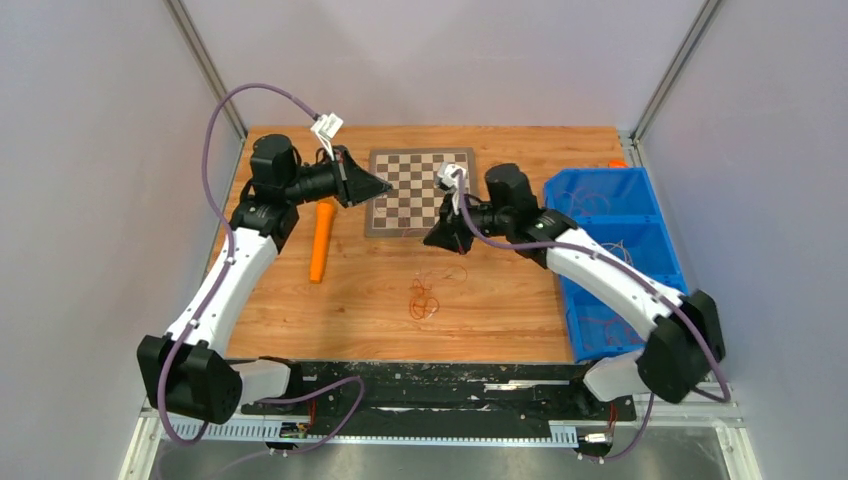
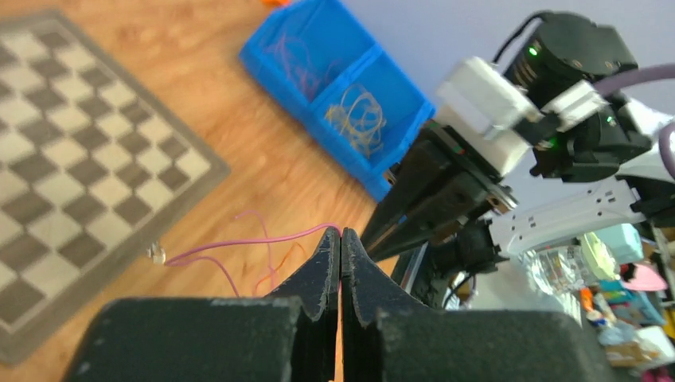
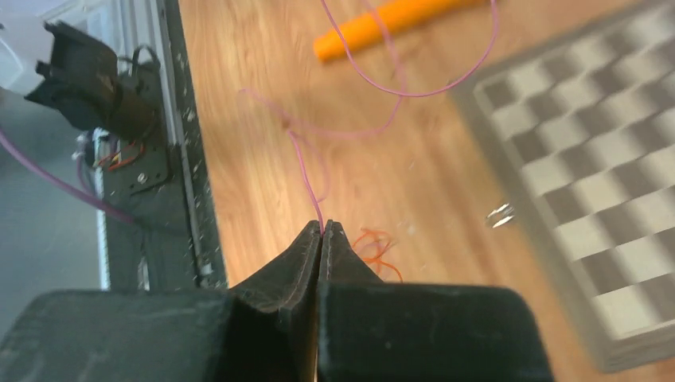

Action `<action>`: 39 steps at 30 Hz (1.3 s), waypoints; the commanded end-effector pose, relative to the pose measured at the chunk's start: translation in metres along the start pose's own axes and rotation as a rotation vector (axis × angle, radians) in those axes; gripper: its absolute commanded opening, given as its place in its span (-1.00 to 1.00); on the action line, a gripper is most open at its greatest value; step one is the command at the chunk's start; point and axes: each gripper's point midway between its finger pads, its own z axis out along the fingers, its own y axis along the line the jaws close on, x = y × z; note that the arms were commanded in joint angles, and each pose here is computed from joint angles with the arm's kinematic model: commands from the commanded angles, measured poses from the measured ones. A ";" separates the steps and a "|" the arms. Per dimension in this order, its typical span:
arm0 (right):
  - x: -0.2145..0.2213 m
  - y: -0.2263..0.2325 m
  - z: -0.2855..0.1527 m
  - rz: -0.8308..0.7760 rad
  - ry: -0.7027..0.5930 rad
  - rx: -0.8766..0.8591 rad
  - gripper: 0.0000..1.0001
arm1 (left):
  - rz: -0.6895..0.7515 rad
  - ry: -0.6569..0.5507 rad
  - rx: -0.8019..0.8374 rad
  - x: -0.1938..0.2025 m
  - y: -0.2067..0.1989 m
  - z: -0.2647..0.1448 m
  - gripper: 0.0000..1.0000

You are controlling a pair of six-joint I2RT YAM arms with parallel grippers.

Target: Untangle the cables

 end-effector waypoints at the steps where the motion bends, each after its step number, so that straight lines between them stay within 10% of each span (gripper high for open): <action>1: -0.113 0.029 -0.031 -0.135 -0.172 -0.090 -1.00 | -0.055 0.070 -0.005 0.029 0.008 -0.004 -1.00; 5: -0.239 0.061 -0.094 -0.340 -0.446 -0.025 -1.00 | 0.046 -0.039 0.045 0.005 -0.018 -0.012 -1.00; 12: 0.001 0.020 -0.009 -0.083 0.063 -0.123 -1.00 | -0.027 0.065 -0.006 0.040 0.010 -0.007 -1.00; 20: -0.247 0.043 -0.089 -0.331 -0.442 -0.014 -1.00 | 0.023 0.019 0.020 0.023 -0.003 -0.009 -1.00; 25: -0.116 0.008 -0.035 -0.139 -0.148 -0.035 -1.00 | 0.041 0.021 0.045 0.021 -0.006 -0.008 -1.00; 31: -0.286 0.061 -0.117 -0.382 -0.553 0.005 -1.00 | 0.090 0.059 0.020 0.028 -0.002 -0.012 -1.00; 39: -0.202 0.015 -0.102 -0.349 -0.367 0.181 -1.00 | 0.098 0.061 0.147 0.023 -0.027 0.000 -1.00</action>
